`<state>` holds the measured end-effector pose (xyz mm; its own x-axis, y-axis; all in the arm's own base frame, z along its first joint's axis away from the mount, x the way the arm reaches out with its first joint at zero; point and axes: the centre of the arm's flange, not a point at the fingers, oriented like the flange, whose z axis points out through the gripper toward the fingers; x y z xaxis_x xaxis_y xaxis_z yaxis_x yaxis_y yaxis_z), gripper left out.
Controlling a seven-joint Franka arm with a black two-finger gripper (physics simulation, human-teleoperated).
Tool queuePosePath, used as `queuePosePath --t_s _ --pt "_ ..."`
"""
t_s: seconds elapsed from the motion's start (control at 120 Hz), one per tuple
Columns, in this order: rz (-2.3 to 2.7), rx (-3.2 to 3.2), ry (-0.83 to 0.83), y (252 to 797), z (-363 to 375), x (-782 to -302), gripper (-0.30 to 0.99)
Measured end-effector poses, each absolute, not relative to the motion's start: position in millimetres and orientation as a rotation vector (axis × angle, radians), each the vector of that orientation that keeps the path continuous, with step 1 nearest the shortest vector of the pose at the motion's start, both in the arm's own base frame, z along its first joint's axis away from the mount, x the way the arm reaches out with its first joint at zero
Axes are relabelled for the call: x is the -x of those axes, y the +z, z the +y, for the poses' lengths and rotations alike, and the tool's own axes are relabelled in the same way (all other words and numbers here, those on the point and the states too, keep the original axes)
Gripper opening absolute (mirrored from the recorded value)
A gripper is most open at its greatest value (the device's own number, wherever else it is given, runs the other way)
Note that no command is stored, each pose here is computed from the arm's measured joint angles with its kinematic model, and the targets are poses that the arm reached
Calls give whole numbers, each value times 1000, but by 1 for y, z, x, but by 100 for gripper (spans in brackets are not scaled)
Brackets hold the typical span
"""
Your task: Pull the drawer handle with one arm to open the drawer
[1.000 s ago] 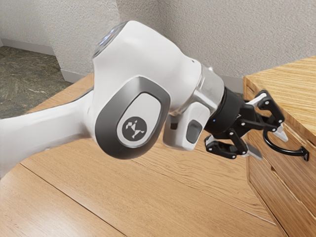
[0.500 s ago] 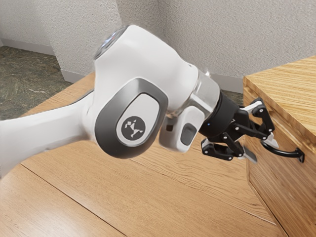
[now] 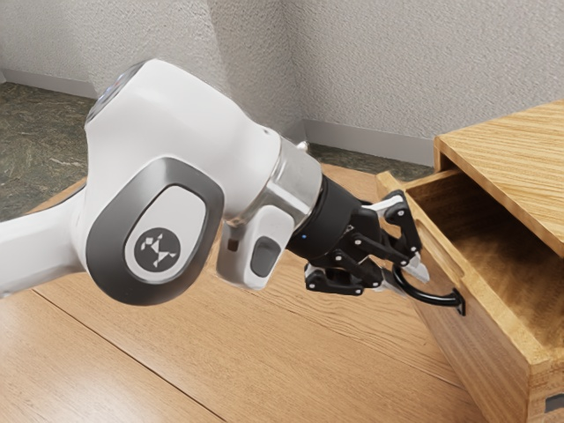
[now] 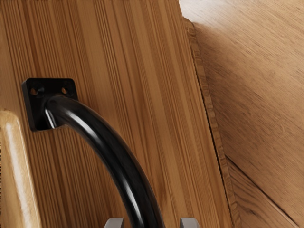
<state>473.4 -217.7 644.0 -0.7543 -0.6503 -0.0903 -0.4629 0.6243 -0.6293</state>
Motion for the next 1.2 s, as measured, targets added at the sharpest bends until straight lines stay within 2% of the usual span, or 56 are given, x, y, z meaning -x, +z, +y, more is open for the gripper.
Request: queuePosePath --t_s 0.3,0.375,0.842,1.2 --pt "2524 906 -872 649 -209 -446 8" --pt "2525 912 -872 646 -207 -442 11" --pt "2476 992 -901 642 -165 -407 4" --pt "2482 978 -898 644 -162 -377 7"
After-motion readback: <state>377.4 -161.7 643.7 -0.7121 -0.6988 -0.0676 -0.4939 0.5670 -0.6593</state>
